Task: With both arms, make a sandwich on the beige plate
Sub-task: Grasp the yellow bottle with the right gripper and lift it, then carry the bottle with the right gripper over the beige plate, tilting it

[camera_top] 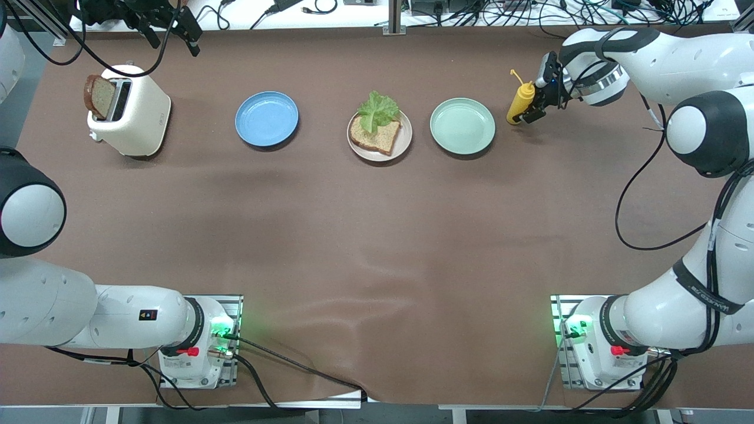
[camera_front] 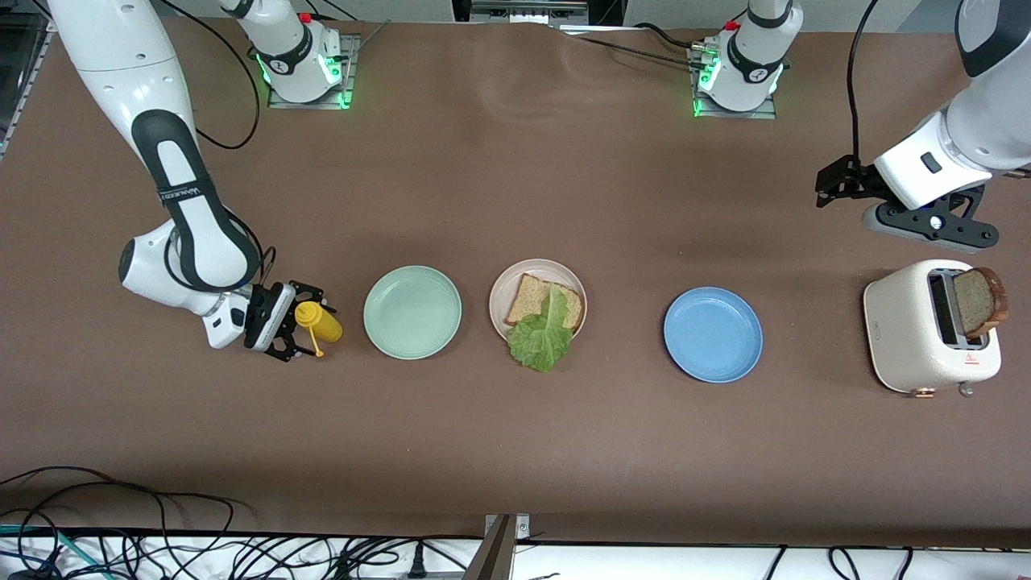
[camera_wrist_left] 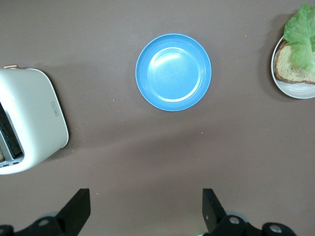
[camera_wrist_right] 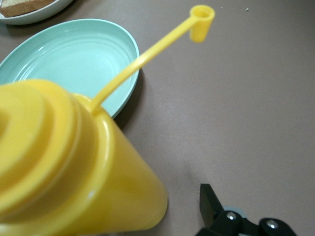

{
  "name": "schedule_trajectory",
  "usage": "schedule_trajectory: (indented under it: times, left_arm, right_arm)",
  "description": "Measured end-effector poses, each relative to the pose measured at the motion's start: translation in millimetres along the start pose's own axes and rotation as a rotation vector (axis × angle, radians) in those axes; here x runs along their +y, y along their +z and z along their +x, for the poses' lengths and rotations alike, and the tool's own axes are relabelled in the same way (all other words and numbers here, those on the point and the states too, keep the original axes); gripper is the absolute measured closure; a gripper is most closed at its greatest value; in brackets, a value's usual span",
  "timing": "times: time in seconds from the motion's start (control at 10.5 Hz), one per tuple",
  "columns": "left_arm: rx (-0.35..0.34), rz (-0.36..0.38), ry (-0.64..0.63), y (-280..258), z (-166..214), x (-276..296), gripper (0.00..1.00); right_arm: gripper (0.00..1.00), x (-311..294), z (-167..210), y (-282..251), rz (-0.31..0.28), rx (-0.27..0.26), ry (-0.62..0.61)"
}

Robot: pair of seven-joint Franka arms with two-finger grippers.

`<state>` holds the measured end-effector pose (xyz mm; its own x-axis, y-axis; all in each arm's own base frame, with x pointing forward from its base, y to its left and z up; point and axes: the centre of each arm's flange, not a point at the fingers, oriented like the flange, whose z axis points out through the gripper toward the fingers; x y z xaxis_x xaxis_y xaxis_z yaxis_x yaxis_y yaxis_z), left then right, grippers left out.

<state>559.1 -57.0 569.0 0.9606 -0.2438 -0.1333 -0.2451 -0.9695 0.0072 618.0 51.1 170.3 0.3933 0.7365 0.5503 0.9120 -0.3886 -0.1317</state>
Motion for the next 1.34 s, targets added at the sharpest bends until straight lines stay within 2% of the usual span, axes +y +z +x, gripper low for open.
schedule_trajectory:
  times: [0.19, 0.38, 0.57, 0.67, 0.96, 1.15, 1.34]
  left_arm:
    - [0.000, 0.000, 0.005, 0.0, 0.4, 2.7, 0.00]
    - [-0.001, 0.001, 0.021, -0.1, 1.4, 11.6, 0.00]
    - [-0.003, 0.001, 0.022, 0.6, 1.8, 12.9, 0.00]
    - [-0.004, 0.001, 0.022, 1.1, 2.1, 12.9, 0.00]
    - [-0.009, 0.000, 0.023, 3.5, 3.5, 13.0, 0.00]
    - [-0.012, -0.001, 0.024, 5.1, 4.4, 13.0, 0.00]
    - [-0.014, -0.002, 0.023, 6.2, 5.0, 12.8, 0.00]
  right_arm:
    - [0.26, 0.0, 0.2, 0.1, 0.000, 0.000, 0.001]
    - [0.56, 1.1, 2.4, -0.8, -0.004, 0.003, 0.000]
    - [0.60, 8.8, 13.6, -7.7, -0.025, 0.006, -0.008]
    - [0.60, 13.2, 24.4, -12.8, -0.033, -0.011, -0.009]
    - [0.61, 15.0, 77.0, -35.1, -0.075, -0.140, 0.063]
    - [0.67, -2.9, 124.9, -42.1, -0.109, -0.201, 0.136]
    - [0.67, -27.5, 173.7, -40.9, -0.131, -0.268, 0.220]
